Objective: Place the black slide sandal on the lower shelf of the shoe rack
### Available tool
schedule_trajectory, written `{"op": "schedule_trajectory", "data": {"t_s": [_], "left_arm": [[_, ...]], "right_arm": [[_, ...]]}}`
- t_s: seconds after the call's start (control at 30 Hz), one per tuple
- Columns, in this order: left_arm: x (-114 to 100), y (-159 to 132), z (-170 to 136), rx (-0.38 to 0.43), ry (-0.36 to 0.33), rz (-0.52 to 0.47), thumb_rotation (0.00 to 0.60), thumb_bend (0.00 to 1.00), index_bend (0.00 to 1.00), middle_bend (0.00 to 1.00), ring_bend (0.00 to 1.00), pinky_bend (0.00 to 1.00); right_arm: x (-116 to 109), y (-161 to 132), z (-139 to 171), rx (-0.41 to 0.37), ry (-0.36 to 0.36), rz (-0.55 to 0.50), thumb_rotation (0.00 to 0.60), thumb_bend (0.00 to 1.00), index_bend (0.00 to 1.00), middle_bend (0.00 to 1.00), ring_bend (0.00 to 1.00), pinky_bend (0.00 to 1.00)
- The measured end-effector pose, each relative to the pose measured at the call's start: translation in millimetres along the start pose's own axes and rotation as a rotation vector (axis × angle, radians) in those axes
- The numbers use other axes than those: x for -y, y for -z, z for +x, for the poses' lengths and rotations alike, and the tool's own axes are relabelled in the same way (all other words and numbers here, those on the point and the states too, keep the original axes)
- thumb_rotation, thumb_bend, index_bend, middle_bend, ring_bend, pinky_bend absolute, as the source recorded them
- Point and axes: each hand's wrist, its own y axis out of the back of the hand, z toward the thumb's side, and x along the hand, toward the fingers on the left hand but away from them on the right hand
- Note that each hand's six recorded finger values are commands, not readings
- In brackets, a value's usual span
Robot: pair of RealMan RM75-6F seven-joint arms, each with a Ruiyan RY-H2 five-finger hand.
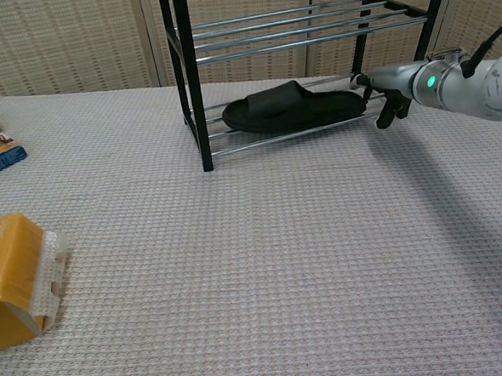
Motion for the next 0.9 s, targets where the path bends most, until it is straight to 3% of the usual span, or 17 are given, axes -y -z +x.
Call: {"op": "schedule_trajectory", "data": {"t_s": [0.37,0.67,0.9], "left_arm": [[1.1,2.4,-0.1,-0.004,-0.001,-0.007,0.6,0.24,0.09,0.0,0.0,0.17],[3.6,3.3,-0.2,-0.003,0.005,-0.014,0.6,0.24,0.09,0.0,0.0,0.17],[3.8,3.4,0.2,-0.003,0.006,-0.013,0.6,0.24,0.09,0.0,0.0,0.17]], "right_arm": [[5.2,-9.4,5.8,-0.044,-0.008,0.02,0.6,0.49,0.0,0.14,0.03,0.16],[11.1,-28.2,32.5,-0.165,-0.014,0.055,0.6,0.49,0.0,0.14,0.03,0.16],[-4.7,-27.4,49.0,-0.212,0.038,0.041,0.6,0.49,0.0,0.15,0.04,0.16]]}}
